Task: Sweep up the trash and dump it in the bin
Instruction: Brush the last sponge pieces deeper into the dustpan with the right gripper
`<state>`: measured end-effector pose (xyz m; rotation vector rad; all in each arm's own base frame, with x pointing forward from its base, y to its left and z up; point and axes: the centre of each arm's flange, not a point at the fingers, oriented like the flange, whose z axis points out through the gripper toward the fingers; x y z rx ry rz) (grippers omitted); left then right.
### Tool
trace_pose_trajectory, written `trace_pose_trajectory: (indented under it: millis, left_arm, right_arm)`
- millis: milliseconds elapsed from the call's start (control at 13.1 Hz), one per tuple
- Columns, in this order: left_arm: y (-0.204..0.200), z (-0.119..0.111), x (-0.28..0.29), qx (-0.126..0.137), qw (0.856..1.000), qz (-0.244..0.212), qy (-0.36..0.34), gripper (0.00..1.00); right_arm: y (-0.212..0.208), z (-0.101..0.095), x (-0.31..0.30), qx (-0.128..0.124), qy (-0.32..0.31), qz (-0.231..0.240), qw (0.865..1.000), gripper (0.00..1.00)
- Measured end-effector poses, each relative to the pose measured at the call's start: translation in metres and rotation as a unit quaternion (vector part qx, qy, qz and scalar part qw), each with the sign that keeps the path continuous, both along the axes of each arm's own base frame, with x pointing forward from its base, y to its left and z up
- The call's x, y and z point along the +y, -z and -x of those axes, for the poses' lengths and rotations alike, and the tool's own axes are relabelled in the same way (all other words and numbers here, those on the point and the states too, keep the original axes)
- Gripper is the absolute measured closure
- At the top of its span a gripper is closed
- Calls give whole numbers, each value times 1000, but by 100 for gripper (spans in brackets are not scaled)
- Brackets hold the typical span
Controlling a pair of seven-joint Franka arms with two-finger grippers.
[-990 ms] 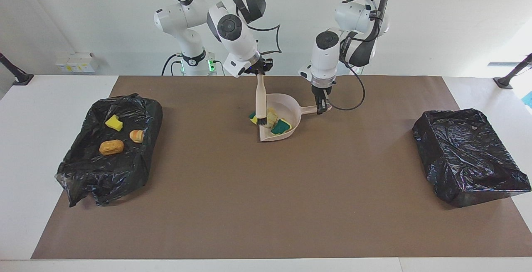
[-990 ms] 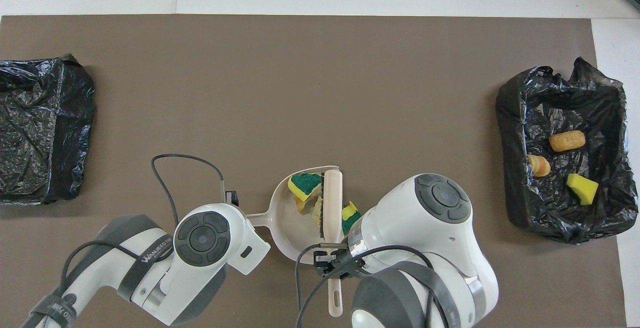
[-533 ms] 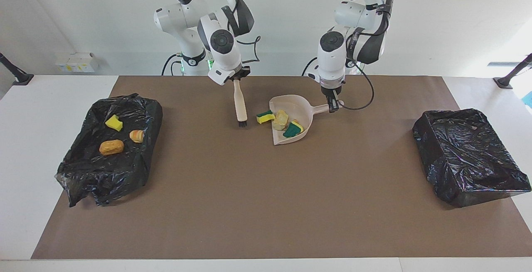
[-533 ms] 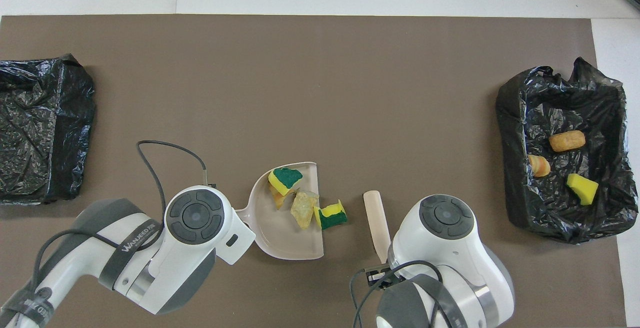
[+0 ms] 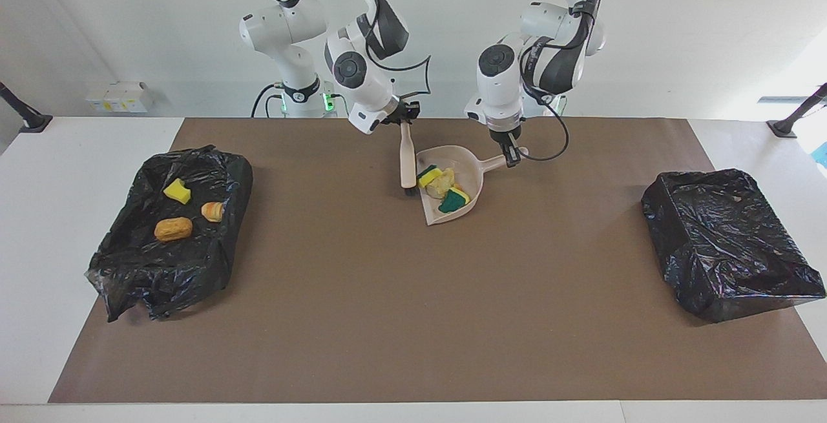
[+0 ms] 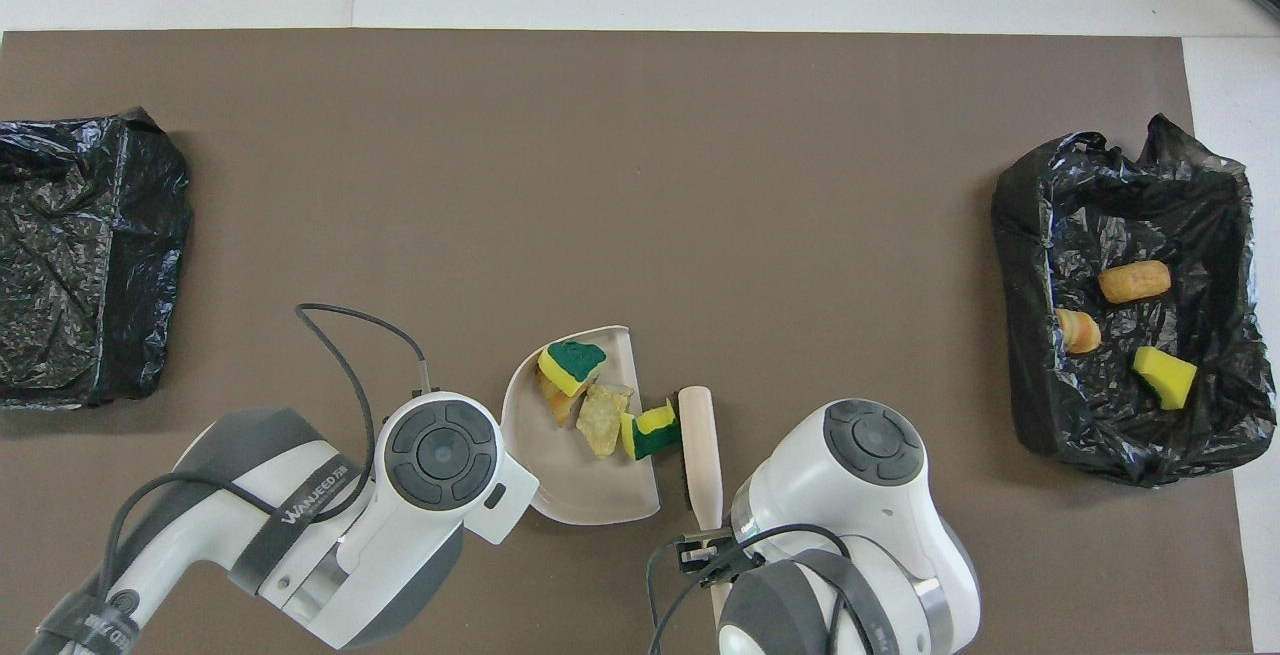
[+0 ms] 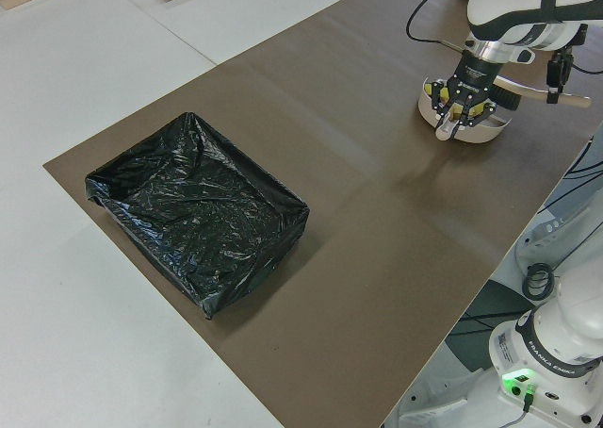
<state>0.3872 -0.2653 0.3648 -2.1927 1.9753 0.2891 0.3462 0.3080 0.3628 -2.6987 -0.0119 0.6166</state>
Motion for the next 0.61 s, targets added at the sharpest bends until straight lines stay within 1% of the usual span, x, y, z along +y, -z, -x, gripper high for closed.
trace_pose_trajectory:
  millis: [228,305,381,609]
  left_arm:
    - [10,-1,-1,-18,999,25,25,69]
    - [12,-5,4,-21,999,34,35,69]
    - [13,-11,9,-24,998,42,38,69]
    - [15,-22,22,-15,997,65,31,69]
  right_arm:
    - [-10,-2,12,-10,-10,-7,1000,74]
    - [-15,-4,13,-15,-23,3,1000,74]
    - [-22,-6,14,-21,-40,22,999,74]
    - [-56,-15,17,-39,-89,74,993,74]
